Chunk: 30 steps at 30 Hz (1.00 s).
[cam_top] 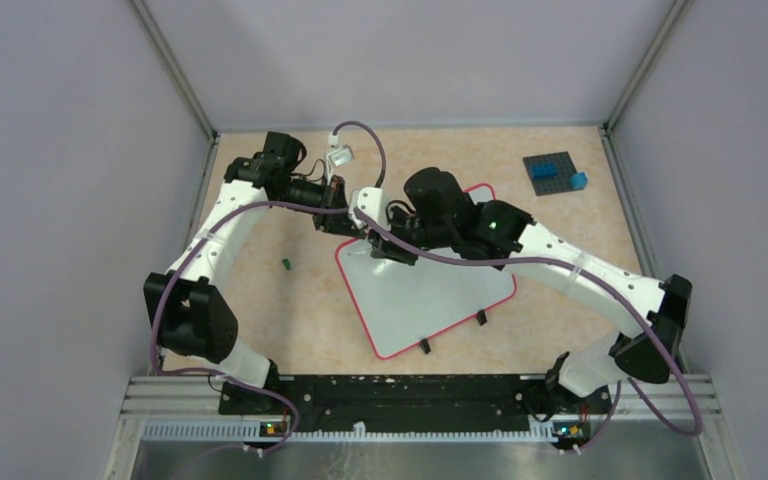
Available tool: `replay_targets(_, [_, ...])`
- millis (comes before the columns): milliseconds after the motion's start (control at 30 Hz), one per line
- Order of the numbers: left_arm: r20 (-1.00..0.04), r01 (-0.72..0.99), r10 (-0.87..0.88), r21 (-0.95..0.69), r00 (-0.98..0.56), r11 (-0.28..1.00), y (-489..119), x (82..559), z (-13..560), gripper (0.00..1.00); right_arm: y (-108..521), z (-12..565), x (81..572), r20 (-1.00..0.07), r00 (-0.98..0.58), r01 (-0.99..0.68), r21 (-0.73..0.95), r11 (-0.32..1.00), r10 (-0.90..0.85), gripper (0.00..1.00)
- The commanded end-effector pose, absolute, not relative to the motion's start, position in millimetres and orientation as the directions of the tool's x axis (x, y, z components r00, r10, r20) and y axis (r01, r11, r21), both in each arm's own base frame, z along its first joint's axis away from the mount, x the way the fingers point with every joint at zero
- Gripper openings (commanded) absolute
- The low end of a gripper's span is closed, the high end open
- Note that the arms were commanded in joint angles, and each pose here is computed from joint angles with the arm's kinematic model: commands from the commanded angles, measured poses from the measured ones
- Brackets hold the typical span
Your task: Write a sentence on the whiteboard
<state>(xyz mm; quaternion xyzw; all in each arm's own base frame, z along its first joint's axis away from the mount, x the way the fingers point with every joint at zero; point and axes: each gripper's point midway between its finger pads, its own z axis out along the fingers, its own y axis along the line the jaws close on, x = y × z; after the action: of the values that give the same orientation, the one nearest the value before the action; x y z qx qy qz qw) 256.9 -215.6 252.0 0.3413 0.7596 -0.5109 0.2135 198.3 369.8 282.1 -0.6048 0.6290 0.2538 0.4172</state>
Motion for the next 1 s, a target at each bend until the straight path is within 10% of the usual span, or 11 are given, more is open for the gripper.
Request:
replay_targets(0, [-0.696, 0.758, 0.304, -0.619, -0.650, 0.204, -223, 255, 255, 0.03, 383, 304, 200, -0.859, 0.117, -0.968, -0.210, 0.135, -0.499, 0.00])
replay_targets(967, [-0.698, 0.765, 0.316, -0.608, -0.643, 0.212, -224, 254, 253, 0.00, 389, 296, 212, -0.848, 0.115, -0.961, -0.227, 0.158, -0.517, 0.00])
